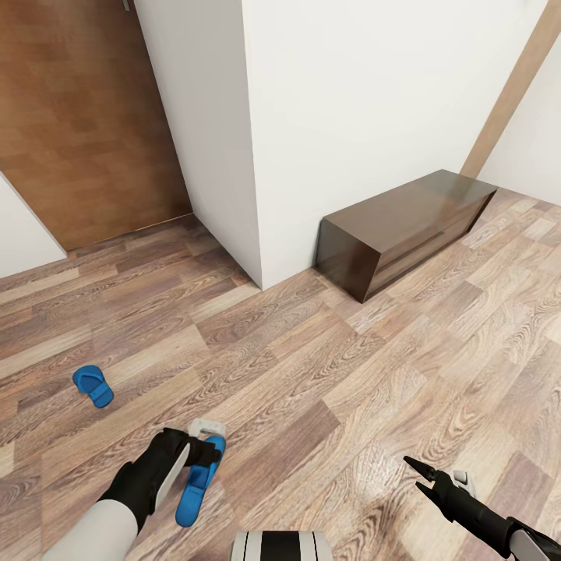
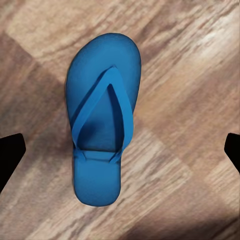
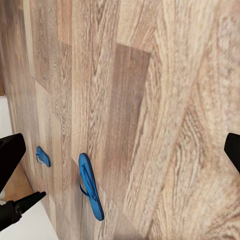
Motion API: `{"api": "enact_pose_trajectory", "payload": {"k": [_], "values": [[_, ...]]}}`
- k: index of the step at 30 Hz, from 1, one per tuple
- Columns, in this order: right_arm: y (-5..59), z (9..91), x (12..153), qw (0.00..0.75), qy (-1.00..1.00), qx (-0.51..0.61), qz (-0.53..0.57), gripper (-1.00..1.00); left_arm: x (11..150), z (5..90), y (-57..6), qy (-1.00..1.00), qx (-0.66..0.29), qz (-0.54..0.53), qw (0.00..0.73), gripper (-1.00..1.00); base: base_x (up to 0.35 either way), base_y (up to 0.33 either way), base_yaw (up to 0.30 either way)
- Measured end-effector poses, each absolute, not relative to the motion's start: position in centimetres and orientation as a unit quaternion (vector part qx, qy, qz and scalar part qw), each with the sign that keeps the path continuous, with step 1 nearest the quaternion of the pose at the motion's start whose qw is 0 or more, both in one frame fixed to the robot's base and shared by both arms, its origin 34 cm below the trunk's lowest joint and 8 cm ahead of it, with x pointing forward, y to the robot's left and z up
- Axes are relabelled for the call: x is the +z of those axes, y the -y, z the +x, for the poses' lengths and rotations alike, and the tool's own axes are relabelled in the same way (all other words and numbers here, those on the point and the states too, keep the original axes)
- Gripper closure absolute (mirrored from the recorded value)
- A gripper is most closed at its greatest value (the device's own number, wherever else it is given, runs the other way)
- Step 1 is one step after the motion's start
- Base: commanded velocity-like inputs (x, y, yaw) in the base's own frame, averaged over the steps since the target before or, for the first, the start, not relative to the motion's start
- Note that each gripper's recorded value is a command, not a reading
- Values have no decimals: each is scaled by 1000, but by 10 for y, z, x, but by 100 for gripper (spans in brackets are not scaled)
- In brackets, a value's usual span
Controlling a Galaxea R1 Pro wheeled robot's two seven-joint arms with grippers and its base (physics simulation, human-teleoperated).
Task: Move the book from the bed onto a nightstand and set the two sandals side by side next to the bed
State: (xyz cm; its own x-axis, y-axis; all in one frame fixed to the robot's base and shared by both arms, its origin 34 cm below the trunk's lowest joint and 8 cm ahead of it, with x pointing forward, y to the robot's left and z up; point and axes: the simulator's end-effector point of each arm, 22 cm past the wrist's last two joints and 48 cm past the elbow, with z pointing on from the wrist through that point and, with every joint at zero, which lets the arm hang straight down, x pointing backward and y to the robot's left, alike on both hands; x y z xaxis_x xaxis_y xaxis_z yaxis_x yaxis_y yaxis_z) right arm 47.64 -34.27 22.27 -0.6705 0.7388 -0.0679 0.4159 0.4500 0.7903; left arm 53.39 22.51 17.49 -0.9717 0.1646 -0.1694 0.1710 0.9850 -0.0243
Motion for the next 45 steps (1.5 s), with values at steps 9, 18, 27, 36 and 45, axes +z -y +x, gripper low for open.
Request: {"api": "enact_pose_trajectory", "payload": {"k": [9,18,27,36,45], "values": [[343,476,223,206,-826,391,349,-100,175,538,-228,-993,-19,75,91,-100,0,0,0],[343,476,223,206,-826,391,349,-100,175,538,-228,-993,-19,74,92,-100,0,0,0],[342,476,223,206,-826,392,349,-100,175,538,-228,-993,-19,74,95,-100,42,0,0],[341,476,223,206,-826,392,349,-100,175,538,-228,-993,-20,74,95,-100,94,0,0],[341,476,222,206,-826,392,350,-100,174,538,-228,-993,-20,74,95,-100,77,0,0]]}}
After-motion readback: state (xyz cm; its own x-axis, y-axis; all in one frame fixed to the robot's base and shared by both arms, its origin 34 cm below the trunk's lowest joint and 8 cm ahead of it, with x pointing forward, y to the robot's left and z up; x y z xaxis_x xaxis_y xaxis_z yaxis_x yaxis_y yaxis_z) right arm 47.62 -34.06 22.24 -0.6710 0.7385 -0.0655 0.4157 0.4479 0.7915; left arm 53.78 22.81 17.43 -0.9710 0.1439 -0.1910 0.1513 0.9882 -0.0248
